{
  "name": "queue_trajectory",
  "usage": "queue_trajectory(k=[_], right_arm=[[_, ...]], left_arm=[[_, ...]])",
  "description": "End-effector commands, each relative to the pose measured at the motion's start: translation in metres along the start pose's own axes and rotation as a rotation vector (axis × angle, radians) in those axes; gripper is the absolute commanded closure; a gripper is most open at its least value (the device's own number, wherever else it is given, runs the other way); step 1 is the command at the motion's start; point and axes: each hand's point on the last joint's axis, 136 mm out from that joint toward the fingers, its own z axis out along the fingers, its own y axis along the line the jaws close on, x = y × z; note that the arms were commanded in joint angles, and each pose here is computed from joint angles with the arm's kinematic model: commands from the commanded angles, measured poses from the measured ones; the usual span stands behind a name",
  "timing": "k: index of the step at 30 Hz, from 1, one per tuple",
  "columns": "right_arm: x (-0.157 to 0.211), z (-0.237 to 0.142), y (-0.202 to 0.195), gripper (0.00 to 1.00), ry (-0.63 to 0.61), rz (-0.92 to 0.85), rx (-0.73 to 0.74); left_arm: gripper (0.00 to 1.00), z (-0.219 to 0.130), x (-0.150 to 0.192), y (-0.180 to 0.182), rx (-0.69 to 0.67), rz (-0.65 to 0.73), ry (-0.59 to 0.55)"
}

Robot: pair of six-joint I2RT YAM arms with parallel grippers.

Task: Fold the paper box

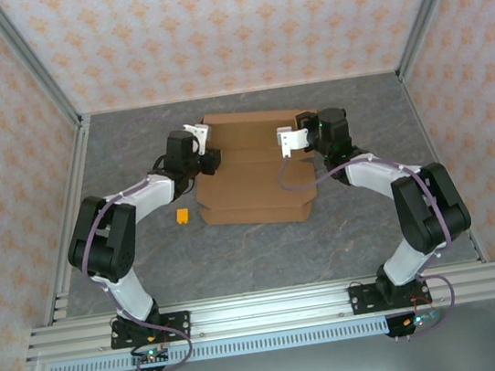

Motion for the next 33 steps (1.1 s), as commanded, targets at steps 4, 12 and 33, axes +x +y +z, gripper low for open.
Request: queue_trajectory(k=[4, 12, 33], right_arm=[[-0.010, 0.001, -0.016, 1.00, -0.037, 0.000, 0.033], [-0.011, 0.001, -0.015, 1.00, -0.043, -0.002, 0.030], [-0.010, 0.002, -0.015, 1.00, -0.039, -0.012, 0.020]], left_arm=[[0.54, 0.004, -0.005, 0.000, 0.025, 0.030, 0.037], [0.52, 0.018, -0.009, 0.009, 0.010, 0.004, 0.046], [0.56, 0.019, -0.013, 0.027, -0.032, -0.043, 0.032]])
